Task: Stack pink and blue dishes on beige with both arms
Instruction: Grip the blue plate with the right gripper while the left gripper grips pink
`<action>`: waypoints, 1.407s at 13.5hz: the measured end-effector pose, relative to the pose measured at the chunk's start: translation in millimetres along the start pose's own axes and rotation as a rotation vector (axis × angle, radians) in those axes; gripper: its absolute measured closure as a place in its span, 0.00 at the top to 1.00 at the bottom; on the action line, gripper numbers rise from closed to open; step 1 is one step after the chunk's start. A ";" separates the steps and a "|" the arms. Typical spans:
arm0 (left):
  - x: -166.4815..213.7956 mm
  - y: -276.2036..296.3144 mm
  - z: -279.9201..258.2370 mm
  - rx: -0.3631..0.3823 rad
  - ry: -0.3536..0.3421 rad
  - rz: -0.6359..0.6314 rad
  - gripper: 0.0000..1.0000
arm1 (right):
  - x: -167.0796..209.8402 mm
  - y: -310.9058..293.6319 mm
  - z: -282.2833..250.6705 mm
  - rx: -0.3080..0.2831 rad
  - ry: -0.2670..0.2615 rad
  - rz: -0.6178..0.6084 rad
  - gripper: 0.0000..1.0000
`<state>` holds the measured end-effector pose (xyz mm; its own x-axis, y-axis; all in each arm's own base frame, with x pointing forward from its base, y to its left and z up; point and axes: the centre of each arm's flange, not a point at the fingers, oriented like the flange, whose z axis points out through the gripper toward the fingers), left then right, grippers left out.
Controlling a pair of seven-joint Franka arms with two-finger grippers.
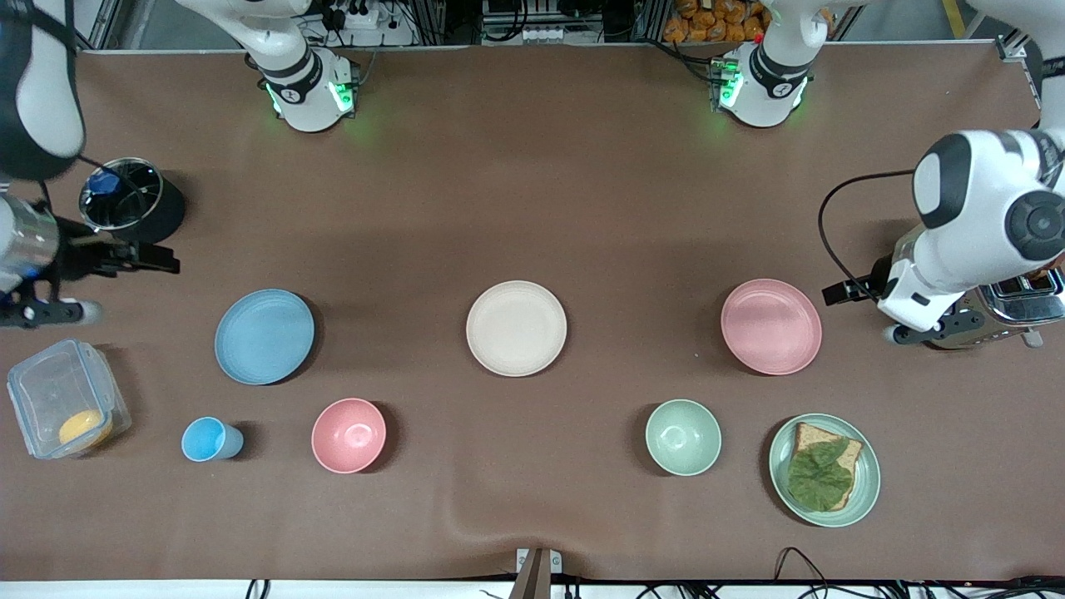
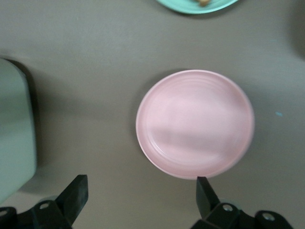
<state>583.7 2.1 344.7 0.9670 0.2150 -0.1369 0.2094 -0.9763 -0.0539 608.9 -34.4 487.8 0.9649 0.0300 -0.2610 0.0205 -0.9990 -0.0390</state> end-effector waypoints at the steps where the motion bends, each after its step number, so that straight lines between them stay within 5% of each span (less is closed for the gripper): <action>1: 9.1 -14.6 25.8 -0.006 -0.010 -0.006 1.00 | 8.9 6.9 17.3 0.005 -0.031 0.009 1.00; 4: 30.0 -45.0 99.8 -0.026 -0.045 -0.019 1.00 | 23.9 22.7 54.9 -0.014 -0.086 0.025 1.00; 9: 35.5 -38.7 137.2 -0.047 -0.079 -0.026 0.93 | 42.6 53.1 173.3 -0.026 0.076 0.054 1.00; 11: 35.5 -36.6 137.5 -0.049 -0.080 -0.024 0.77 | 39.7 60.0 220.8 -0.026 0.123 0.063 1.00; 19: 35.3 -29.1 153.0 -0.074 -0.099 -0.035 0.69 | 48.0 98.4 297.1 0.016 0.105 0.141 1.00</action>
<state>589.5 41.7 190.0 0.9406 0.2467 -0.2334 0.2565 -0.9665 0.0120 579.5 -121.7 184.9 0.9799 -0.1151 -0.1630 -0.1206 -0.9924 -0.0246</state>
